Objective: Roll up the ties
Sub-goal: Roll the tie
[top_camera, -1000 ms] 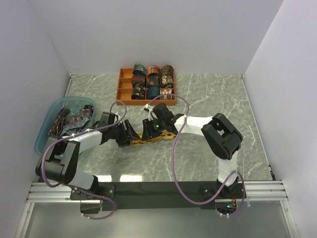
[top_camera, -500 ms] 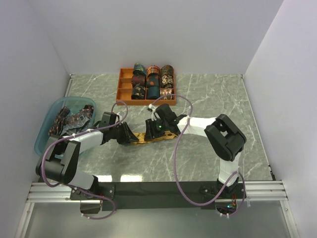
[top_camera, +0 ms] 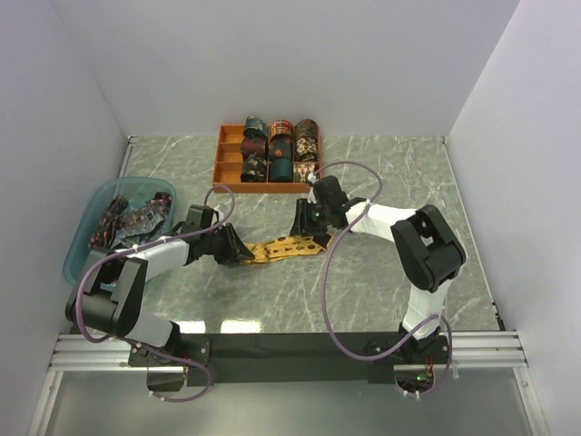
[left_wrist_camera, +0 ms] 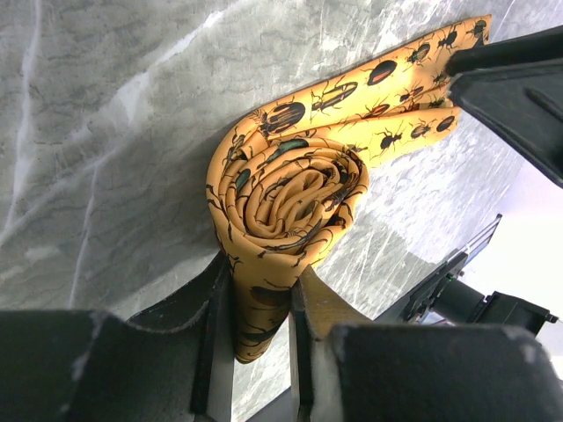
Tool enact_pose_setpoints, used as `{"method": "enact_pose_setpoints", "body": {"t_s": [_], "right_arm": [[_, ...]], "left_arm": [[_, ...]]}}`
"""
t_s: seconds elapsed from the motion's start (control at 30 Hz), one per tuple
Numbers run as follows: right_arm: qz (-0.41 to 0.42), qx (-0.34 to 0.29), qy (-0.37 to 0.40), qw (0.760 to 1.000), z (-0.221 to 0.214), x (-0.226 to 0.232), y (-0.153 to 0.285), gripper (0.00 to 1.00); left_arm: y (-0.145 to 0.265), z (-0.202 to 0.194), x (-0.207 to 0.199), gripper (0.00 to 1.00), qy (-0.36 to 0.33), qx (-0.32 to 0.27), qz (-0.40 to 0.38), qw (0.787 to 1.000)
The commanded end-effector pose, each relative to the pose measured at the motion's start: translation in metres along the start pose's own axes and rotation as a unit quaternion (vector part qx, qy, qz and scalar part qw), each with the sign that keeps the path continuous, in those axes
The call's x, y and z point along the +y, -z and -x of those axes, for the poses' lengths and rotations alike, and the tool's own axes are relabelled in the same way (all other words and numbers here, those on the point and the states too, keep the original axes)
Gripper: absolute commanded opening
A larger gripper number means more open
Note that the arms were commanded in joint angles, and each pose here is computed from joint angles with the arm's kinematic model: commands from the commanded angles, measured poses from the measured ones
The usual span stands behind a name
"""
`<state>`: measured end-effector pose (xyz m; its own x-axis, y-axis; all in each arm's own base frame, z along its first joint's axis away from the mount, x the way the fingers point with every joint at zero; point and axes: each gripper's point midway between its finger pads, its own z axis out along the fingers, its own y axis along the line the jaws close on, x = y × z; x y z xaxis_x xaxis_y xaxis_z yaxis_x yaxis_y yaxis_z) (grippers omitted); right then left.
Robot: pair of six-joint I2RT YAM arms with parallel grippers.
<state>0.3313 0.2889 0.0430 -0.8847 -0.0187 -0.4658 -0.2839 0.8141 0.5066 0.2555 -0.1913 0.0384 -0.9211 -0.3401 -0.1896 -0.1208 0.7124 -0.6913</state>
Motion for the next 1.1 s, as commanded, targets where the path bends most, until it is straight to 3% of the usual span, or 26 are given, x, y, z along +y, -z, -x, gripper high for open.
{"method": "enact_pose_setpoints", "body": {"t_s": [0.0,0.47,0.77,1.07], "right_arm": [[-0.014,0.013,-0.034,0.999,-0.004,-0.008,-0.002,0.48],[-0.040,0.062,-0.156,0.985,-0.056,-0.052,0.003,0.48],[-0.032,0.058,-0.170,0.983,-0.062,-0.056,0.007,0.48],[-0.031,0.044,-0.149,0.987,-0.048,-0.052,0.011,0.48]], "left_arm": [[0.002,-0.001,-0.002,0.02,-0.007,0.000,0.002,1.000],[0.015,0.007,-0.005,0.01,0.010,-0.026,-0.002,1.000],[0.020,0.016,0.013,0.01,0.040,-0.054,0.023,0.997],[0.030,0.036,0.025,0.01,-0.005,-0.080,0.109,0.991]]}}
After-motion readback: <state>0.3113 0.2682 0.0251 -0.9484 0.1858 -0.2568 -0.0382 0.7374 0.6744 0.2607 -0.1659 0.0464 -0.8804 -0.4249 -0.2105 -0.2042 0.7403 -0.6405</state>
